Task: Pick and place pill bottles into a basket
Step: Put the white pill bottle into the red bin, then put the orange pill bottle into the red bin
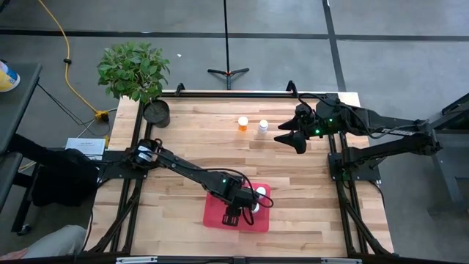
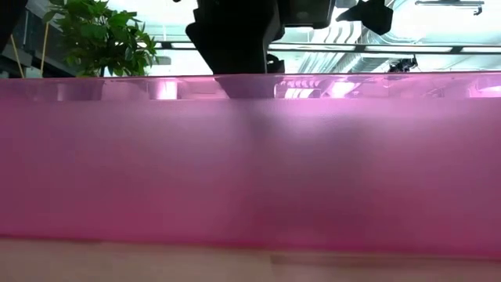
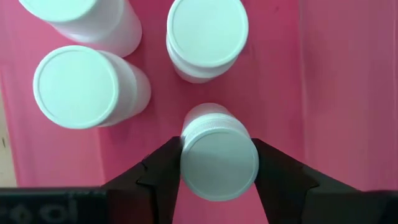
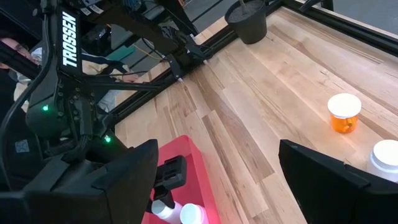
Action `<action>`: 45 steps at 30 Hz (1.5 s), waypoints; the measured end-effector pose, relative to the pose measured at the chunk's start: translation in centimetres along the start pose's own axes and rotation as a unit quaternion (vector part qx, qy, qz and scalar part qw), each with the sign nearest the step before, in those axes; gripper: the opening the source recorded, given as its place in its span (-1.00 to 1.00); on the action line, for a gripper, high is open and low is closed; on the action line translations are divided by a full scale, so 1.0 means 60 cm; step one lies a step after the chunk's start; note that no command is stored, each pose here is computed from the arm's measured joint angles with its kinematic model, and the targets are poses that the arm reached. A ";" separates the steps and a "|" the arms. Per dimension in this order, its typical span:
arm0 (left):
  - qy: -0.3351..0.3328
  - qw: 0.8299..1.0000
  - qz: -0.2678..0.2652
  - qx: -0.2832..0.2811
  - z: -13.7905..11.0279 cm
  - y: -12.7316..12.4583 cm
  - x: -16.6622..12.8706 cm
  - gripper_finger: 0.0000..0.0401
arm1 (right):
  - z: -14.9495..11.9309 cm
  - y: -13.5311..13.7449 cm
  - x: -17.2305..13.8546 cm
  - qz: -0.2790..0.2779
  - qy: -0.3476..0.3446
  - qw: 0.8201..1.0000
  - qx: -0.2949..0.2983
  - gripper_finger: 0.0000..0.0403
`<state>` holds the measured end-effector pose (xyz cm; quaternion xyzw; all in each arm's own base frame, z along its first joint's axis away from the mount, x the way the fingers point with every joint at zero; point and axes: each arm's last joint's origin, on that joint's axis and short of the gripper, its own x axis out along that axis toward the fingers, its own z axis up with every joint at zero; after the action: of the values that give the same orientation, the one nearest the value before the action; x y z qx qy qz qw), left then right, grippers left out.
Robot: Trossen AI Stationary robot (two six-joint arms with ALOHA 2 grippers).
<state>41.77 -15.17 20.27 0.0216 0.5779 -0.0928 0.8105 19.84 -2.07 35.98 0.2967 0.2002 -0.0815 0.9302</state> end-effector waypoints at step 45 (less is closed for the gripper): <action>-0.098 0.973 0.200 -0.053 0.003 0.156 -0.396 0.37 | -0.012 0.014 -0.027 0.025 0.007 0.999 -0.031 0.60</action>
<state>36.09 -3.05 41.98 0.0844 0.4833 0.1000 0.8656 18.39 -0.94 36.56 0.2730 0.2020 -0.0497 0.9393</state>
